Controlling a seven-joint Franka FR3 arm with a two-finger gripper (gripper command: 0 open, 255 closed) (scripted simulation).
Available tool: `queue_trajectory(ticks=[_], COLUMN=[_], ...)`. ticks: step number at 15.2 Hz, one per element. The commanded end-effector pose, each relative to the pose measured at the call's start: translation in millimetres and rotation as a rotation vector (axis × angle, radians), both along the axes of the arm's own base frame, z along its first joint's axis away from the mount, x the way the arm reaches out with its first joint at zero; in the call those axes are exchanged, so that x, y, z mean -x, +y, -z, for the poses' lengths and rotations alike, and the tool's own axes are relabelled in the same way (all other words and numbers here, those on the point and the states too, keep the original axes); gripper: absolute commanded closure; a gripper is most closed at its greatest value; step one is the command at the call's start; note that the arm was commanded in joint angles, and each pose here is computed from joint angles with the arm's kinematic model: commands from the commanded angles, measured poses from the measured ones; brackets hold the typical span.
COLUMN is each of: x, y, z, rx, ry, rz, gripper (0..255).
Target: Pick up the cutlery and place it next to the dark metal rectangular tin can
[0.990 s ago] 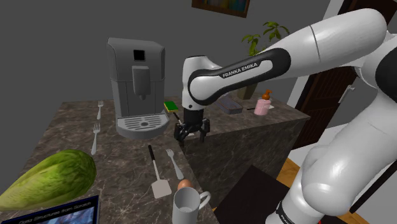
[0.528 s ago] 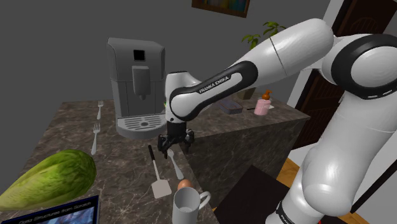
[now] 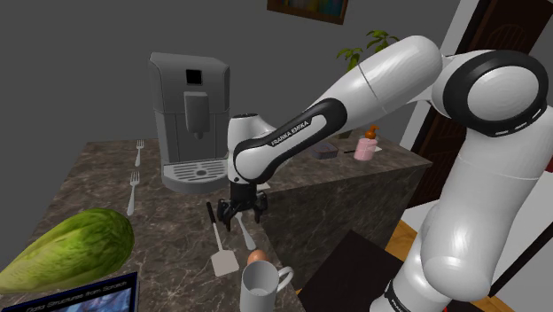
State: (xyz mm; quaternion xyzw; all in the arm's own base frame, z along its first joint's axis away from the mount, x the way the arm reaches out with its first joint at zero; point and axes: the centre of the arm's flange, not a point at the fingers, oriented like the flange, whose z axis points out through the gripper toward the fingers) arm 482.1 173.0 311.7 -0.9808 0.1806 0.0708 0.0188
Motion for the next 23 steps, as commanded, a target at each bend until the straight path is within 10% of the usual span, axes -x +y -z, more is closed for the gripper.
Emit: queue_trajectory(ticks=[1, 6, 7, 23], x=[0, 0, 0, 0], y=[0, 0, 0, 0], z=[2, 2, 2, -35], rx=[0.000, 0.000, 0.000, 0.000], ry=[-0.001, 0.000, 0.000, -0.001], rz=[0.000, 0.000, 0.000, 0.000], gripper=[0, 0, 255, 255])
